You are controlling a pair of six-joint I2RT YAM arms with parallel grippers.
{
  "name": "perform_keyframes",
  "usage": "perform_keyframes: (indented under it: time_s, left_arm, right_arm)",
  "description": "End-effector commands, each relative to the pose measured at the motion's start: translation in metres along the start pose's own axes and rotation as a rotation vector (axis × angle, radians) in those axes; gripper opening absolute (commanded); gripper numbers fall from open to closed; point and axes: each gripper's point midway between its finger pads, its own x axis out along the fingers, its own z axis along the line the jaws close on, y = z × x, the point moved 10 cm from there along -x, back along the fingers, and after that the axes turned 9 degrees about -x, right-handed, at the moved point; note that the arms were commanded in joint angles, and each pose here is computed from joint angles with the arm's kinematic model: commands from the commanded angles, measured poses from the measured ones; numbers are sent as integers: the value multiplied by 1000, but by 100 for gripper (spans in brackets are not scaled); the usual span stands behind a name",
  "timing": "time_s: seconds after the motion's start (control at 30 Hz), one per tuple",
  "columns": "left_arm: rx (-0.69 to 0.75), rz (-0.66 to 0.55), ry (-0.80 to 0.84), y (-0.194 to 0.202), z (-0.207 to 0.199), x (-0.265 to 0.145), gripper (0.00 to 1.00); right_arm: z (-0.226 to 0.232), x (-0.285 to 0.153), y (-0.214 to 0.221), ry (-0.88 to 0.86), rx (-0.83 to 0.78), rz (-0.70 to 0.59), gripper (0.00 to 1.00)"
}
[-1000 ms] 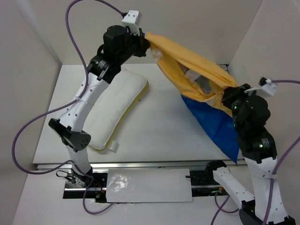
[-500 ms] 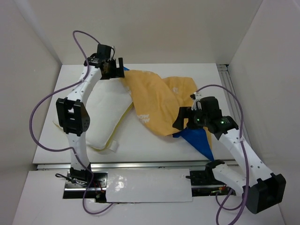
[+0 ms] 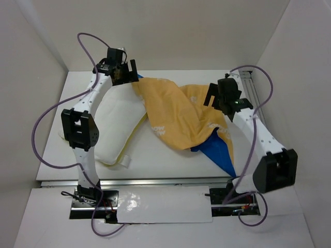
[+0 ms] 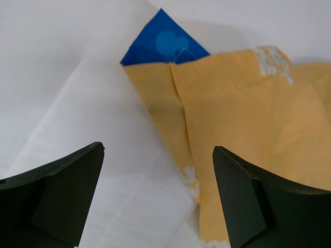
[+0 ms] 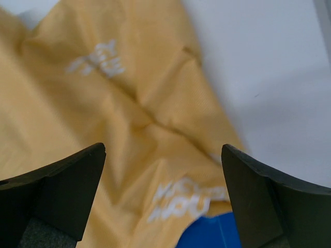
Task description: Put the pillow into the pillowcase
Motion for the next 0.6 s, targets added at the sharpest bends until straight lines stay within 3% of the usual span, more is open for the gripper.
perform_keyframes:
  time_s: [0.0,0.27,0.33,0.47,0.53,0.57]
  left_arm:
    - [-37,-31,-40,-10,-2,22,99]
    - [-45,10,-36,-3,0,71,99]
    - [-46,23,-8,0,-1,80,92]
    - [-8,55,88,10,-8,91,38]
    - [33,79,199,13,-14,93,16]
    - [43,94,229,14,-15,92,0]
  right_arm:
    - [-12,44,-30,144,14,-53,100]
    - [-18,143,-31,13,-92,-38,100]
    - [-24,171,-23,-11,-97,2,100]
    - [-17,208,-5,-85,-149,49,100]
    - [-13,221,6,-133,-149,68,100]
    - [-10,221,3,-168,-147,43,76]
